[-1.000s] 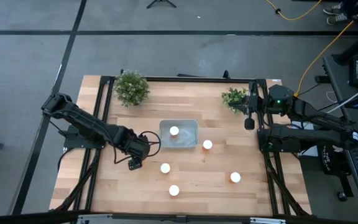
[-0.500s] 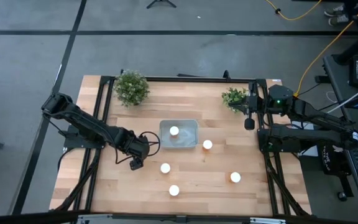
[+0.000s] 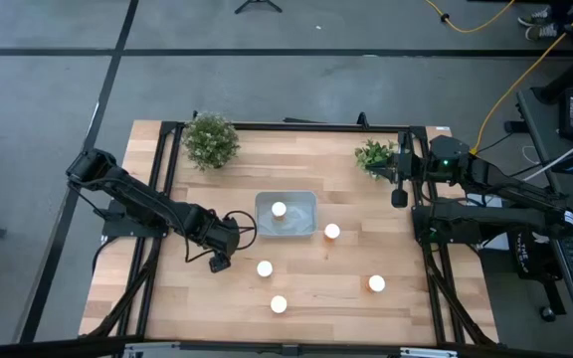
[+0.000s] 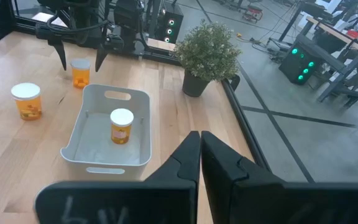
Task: Pick and place pill bottles into a basket
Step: Put the orange pill bottle into the gray bin
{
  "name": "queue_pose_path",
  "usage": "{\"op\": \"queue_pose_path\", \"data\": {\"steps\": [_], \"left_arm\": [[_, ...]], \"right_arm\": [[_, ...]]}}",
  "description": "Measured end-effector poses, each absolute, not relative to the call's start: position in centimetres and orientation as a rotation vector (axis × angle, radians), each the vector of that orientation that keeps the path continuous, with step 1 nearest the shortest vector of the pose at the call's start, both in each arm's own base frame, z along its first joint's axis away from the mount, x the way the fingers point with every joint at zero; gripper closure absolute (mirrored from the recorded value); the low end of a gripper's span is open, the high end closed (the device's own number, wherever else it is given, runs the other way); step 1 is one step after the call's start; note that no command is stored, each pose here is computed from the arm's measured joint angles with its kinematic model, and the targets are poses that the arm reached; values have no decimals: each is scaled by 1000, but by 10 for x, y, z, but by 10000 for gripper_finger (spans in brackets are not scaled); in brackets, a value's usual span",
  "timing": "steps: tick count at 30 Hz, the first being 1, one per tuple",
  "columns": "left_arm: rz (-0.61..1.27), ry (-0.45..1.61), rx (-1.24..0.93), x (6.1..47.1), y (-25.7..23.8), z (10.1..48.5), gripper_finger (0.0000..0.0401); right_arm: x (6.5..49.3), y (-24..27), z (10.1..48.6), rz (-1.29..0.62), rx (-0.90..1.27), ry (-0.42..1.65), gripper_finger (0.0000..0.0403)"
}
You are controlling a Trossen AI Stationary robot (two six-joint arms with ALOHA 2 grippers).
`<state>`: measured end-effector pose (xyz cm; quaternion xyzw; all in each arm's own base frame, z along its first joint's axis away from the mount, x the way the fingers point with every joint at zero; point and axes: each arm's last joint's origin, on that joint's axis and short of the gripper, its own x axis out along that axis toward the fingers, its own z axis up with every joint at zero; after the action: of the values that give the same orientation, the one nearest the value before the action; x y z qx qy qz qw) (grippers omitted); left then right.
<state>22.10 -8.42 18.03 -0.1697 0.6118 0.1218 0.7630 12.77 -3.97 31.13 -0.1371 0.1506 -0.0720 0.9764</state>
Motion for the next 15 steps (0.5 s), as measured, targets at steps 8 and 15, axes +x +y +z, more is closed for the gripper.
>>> {"op": "queue_pose_path", "data": {"steps": [8, 15], "left_arm": [[262, 1332, -372, 221, -84, 180, 90], [240, 1293, -391, 225, -86, 181, 118]], "right_arm": [[128, -40, 311, -145, -277, 303, 384], [128, -40, 311, -145, -277, 303, 384]]}}
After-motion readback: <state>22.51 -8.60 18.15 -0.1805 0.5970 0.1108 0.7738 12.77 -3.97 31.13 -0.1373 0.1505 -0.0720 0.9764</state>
